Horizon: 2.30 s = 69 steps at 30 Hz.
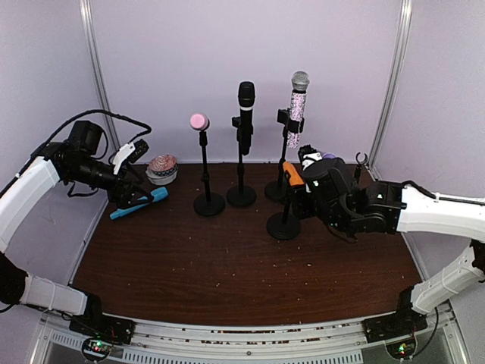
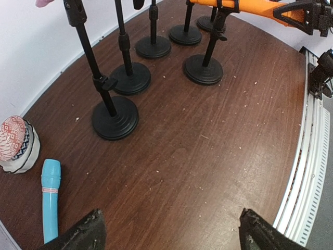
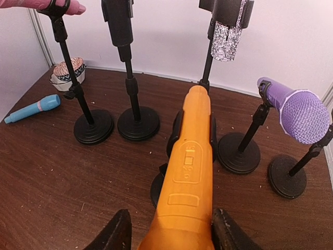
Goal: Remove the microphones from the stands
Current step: Pick up the microphone stand with the microphone from the center of the board, then hold the microphone stand with the microphone at the center of the board.
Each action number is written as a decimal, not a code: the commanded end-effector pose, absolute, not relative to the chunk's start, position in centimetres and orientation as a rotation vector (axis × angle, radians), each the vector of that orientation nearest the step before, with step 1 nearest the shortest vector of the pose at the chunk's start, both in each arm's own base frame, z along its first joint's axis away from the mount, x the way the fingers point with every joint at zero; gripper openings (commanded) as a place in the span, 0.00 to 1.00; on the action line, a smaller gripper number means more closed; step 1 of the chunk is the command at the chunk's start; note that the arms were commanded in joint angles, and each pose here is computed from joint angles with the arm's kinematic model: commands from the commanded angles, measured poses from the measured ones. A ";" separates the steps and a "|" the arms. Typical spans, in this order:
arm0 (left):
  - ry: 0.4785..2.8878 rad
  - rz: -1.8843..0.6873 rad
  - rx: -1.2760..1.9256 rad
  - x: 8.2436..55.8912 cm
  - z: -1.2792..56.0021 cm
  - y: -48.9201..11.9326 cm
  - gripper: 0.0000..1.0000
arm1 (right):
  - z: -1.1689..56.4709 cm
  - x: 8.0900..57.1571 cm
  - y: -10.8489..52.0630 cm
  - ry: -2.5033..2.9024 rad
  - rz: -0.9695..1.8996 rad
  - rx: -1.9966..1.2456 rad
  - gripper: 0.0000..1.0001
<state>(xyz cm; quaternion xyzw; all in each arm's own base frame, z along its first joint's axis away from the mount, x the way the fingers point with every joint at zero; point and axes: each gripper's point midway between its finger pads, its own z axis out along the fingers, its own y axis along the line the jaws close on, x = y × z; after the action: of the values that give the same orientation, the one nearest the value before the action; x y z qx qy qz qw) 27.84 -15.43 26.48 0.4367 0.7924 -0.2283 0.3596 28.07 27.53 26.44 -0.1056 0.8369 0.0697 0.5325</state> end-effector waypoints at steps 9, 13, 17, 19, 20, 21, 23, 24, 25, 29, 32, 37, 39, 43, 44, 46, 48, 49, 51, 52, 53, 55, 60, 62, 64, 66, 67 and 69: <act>2.016 -0.617 1.103 27.7 27.1 -15.6 0.91 | 31.2 25.4 32.5 1.906 0.289 -0.333 0.00; 2.023 -0.644 1.094 27.5 26.8 -15.8 0.91 | 32.9 23.7 35.9 1.866 0.378 -0.403 0.00; 2.015 -0.661 1.081 27.3 26.7 -16.0 0.91 | 34.2 22.5 39.4 1.821 0.454 -0.467 0.00; 2.013 -0.674 1.077 27.2 26.7 -16.1 0.90 | 34.6 22.2 41.1 1.805 0.476 -0.498 0.00; 2.013 -0.682 1.075 27.1 26.6 -16.2 0.90 | 34.6 22.0 41.9 1.800 0.484 -0.512 0.00; 2.013 -0.687 1.073 27.1 26.5 -16.3 0.90 | 34.7 21.9 42.7 1.796 0.495 -0.527 0.00; 2.012 -0.700 1.072 27.1 26.2 -16.7 0.89 | 34.8 21.6 44.4 1.786 0.517 -0.557 0.00; 2.008 -0.705 1.074 27.0 26.0 -17.0 0.88 | 34.8 21.5 45.1 1.782 0.526 -0.572 0.00; 2.005 -0.710 1.076 27.0 25.8 -17.4 0.88 | 34.8 21.3 45.9 1.779 0.533 -0.587 0.00; 1.994 -0.720 1.098 27.1 25.1 -19.3 0.87 | 33.9 20.8 48.3 1.778 0.527 -0.644 0.00; 1.987 -0.714 1.144 27.5 24.3 -21.1 0.87 | 32.9 20.4 49.1 1.783 0.520 -0.672 0.00; 1.955 -0.716 1.158 29.2 24.0 -24.5 0.87 | 31.6 20.2 48.9 1.812 0.512 -0.657 0.00; 1.943 -0.731 1.152 29.6 23.9 -25.5 0.86 | 31.4 20.2 48.7 1.819 0.516 -0.644 0.00; 1.948 -0.734 1.139 30.4 22.9 -27.0 0.84 | 31.1 20.2 48.4 1.828 0.531 -0.609 0.00; 1.949 -0.738 1.130 30.7 22.8 -27.3 0.83 | 31.1 20.2 48.4 1.830 0.537 -0.601 0.00; 1.949 -0.767 1.127 31.1 22.5 -28.0 0.82 | 30.8 20.3 48.4 1.836 0.537 -0.591 0.00; 1.942 -0.802 1.133 31.1 22.5 -28.8 0.79 | 30.4 20.3 48.3 1.846 0.534 -0.579 0.00; 1.936 -0.813 1.140 31.0 22.5 -29.1 0.77 | 30.4 20.4 48.2 1.849 0.536 -0.569 0.00; 1.933 -0.828 1.154 30.8 22.1 -29.8 0.74 | 30.1 20.4 48.0 1.857 0.545 -0.551 0.00; 1.936 -0.839 1.153 30.8 22.0 -30.1 0.73 | 30.2 20.4 47.9 1.856 0.556 -0.539 0.00; 1.941 -0.852 1.149 30.7 21.7 -30.3 0.71 | 30.2 20.4 47.8 1.858 0.562 -0.531 0.00; 1.953 -0.871 1.125 31.0 21.4 -30.5 0.69 | 30.0 20.4 47.8 1.864 0.575 -0.520 0.00; 1.950 -0.924 1.095 31.3 21.6 -31.2 0.60 | 29.4 20.2 48.1 1.875 0.604 -0.521 0.00; 1.946 -0.947 1.095 31.1 21.7 -31.4 0.57 | 29.4 20.3 48.2 1.876 0.615 -0.518 0.00; 1.942 -0.967 1.099 30.9 21.7 -31.5 0.53 | 29.3 20.2 48.2 1.877 0.634 -0.519 0.00; 1.942 -0.976 1.102 30.8 21.6 -31.6 0.50 | 29.3 20.2 48.3 1.875 0.665 -0.519 0.00; 1.941 -0.984 1.107 30.7 21.5 -31.7 0.48 | 29.3 20.2 48.3 1.875 0.678 -0.522 0.00; 1.937 -1.007 1.116 30.5 21.5 -31.8 0.46 | 29.4 20.1 48.4 1.874 0.702 -0.527 0.00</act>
<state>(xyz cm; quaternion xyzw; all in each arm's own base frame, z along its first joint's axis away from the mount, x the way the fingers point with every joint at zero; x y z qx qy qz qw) 29.89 -29.78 18.17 0.4152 0.7893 -0.3446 0.2928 21.97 47.00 27.61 -0.2088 0.7939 0.2111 0.5306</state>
